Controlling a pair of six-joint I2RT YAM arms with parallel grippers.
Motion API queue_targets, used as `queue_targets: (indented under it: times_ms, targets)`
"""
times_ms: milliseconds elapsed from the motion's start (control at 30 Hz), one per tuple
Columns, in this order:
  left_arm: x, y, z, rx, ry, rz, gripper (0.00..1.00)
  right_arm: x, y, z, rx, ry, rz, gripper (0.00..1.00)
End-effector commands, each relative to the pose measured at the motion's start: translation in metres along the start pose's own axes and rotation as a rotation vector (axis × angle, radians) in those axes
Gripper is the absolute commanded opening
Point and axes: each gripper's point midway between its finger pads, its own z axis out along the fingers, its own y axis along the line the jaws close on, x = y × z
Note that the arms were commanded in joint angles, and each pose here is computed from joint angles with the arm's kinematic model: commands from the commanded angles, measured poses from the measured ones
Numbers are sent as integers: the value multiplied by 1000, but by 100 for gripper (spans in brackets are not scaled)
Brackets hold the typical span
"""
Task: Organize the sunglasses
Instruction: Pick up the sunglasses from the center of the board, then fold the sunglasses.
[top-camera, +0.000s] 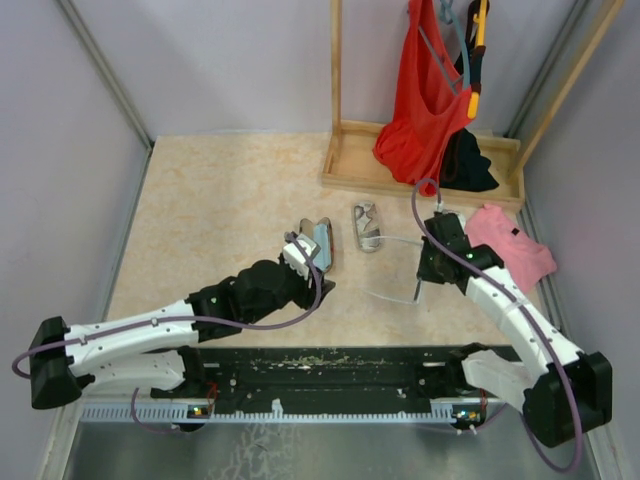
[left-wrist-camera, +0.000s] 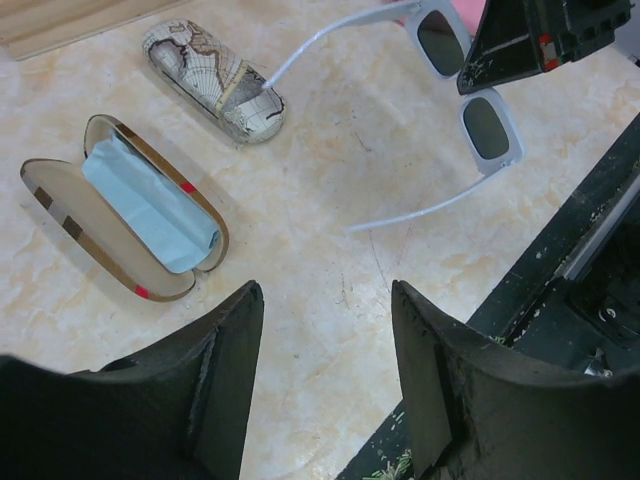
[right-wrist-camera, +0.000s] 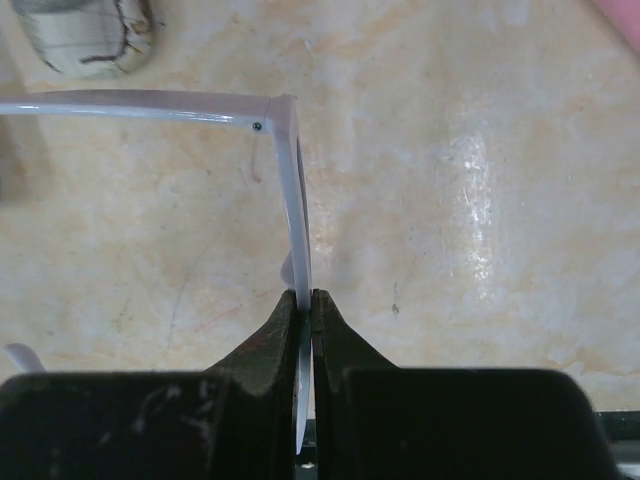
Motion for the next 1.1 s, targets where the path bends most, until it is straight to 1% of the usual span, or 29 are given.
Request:
queue_targets:
  times_ms: [0,67,233,333,400,467,567,633,833,1067]
  targets:
    - [-12,6,-5,-31,-22,-12,60,-58,32,-40,-151,-222,86,0]
    - [-11,6,-4,-33,-4,1,60,-70,39,-48,-171,-265,136,0]
    - [-15,-9,-3,50,-9,29,59,-95,70,-54,-282,-289,206,0]
    - [-8,-8,5,38,14,44,56,-107,82,-59,-320,-315,216,0]
    - [-4,-6,10,18,30,52,51,-110,89,-63,-352,-312,205,0]
    - [-4,-4,17,-3,29,70,46,-109,96,-68,-391,-298,185,0]
    - [-10,7,28,-95,22,75,43,-98,103,-72,-431,-244,128,0]
    - [-15,9,36,-124,17,80,42,-90,102,-73,-432,-215,94,0]
    - [-34,7,60,-154,-3,98,42,-73,102,-82,-477,-180,34,0]
    - [-50,3,87,-171,24,157,40,-62,107,-92,-539,-176,-5,0]
